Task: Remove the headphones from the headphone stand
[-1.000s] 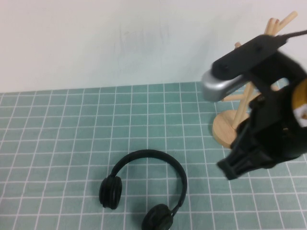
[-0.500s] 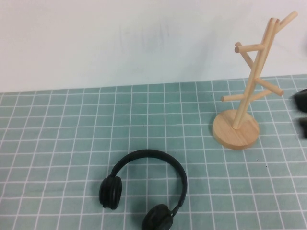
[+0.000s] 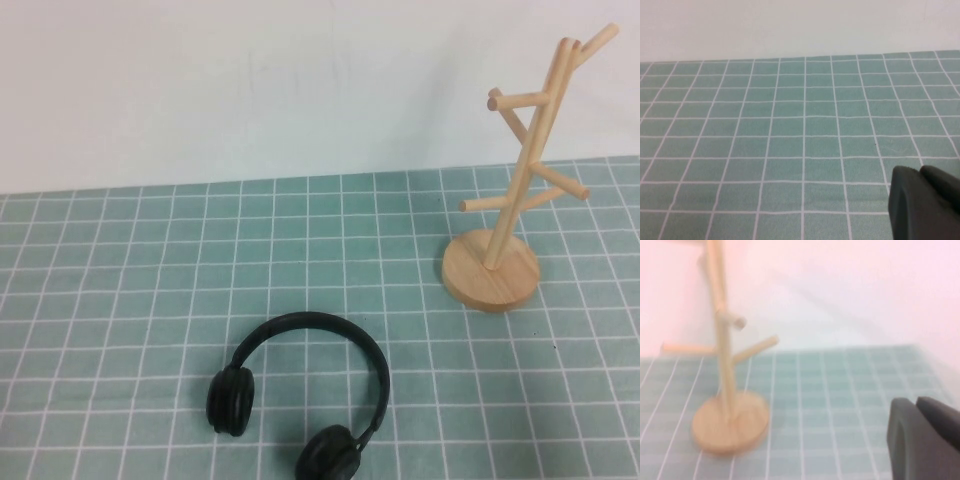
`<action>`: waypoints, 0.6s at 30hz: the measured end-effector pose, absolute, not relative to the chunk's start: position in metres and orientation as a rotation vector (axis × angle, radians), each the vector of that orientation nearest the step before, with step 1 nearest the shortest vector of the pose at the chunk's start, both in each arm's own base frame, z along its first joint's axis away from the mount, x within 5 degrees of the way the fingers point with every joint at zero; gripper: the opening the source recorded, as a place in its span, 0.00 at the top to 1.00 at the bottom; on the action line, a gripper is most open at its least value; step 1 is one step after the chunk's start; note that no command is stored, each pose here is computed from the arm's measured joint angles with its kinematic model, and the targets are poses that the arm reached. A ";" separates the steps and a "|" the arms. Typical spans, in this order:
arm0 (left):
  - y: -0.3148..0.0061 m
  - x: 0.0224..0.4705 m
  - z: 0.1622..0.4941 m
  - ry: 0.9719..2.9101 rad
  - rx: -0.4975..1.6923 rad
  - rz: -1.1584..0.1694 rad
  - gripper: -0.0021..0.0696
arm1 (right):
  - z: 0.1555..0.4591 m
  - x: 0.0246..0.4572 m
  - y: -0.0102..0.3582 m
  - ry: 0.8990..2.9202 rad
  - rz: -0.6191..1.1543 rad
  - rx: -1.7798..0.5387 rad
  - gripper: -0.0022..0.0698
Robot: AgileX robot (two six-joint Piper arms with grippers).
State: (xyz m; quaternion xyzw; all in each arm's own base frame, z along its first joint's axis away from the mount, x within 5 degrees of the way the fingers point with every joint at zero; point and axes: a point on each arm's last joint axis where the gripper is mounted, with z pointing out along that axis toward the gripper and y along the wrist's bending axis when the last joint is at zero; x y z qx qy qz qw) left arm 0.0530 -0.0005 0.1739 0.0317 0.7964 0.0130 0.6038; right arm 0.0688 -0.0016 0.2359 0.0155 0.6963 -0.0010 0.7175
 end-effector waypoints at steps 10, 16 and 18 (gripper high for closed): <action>0.000 0.053 0.174 1.843 0.073 0.030 0.98 | 0.201 0.054 -0.005 1.549 -0.052 0.089 0.98; 0.000 0.053 0.174 1.843 0.073 0.030 0.98 | 0.187 0.053 -0.008 1.702 -0.075 0.115 0.98; 0.000 0.053 0.174 1.843 0.073 0.030 0.98 | 0.186 0.053 -0.008 1.708 -0.074 0.118 0.98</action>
